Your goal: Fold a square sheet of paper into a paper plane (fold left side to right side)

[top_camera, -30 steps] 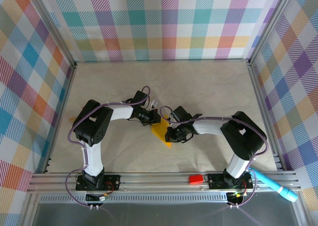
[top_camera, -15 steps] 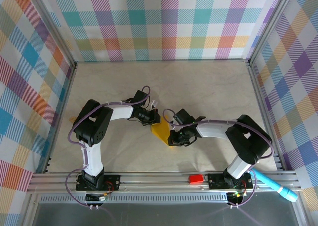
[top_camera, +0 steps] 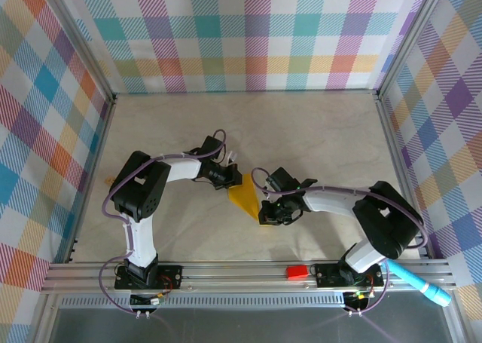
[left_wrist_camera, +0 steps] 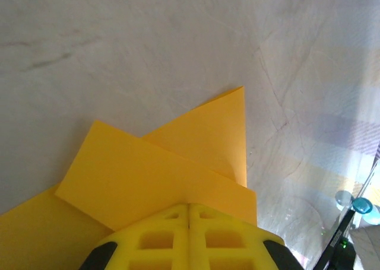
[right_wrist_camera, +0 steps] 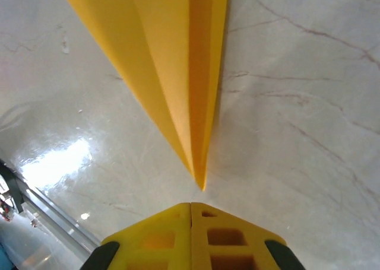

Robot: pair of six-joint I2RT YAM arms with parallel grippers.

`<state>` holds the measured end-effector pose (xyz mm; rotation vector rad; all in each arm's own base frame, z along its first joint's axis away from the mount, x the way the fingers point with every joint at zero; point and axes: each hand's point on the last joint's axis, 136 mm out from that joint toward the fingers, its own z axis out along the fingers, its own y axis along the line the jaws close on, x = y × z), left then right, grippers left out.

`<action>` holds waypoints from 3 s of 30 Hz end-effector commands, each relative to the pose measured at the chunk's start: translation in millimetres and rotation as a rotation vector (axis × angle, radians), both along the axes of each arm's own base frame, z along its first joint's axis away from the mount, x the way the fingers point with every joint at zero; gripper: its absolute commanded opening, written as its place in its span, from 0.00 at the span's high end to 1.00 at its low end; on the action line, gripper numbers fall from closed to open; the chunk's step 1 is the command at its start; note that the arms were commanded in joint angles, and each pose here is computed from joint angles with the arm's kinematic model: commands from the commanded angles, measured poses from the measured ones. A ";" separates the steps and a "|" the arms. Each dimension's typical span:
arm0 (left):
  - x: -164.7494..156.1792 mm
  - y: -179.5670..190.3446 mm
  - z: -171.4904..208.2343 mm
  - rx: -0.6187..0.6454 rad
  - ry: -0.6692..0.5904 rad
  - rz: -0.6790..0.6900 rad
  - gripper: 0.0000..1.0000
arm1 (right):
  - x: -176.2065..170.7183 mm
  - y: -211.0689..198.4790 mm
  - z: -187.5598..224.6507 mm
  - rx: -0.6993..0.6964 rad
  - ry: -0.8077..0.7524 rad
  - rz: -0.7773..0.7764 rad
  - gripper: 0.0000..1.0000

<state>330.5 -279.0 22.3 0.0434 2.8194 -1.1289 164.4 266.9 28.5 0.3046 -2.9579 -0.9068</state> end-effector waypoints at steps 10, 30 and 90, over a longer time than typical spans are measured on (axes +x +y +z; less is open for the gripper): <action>23.2 13.6 102.8 -0.112 -0.301 0.079 0.73 | 65.0 5.8 48.0 0.223 -0.191 0.012 0.60; 9.3 77.2 154.5 -0.131 -0.529 0.233 0.61 | 111.5 38.4 30.0 0.305 -0.205 0.092 0.90; -33.3 -14.6 316.7 -0.777 -0.744 -0.088 0.95 | 71.4 -24.2 222.0 0.749 -0.646 -0.041 0.09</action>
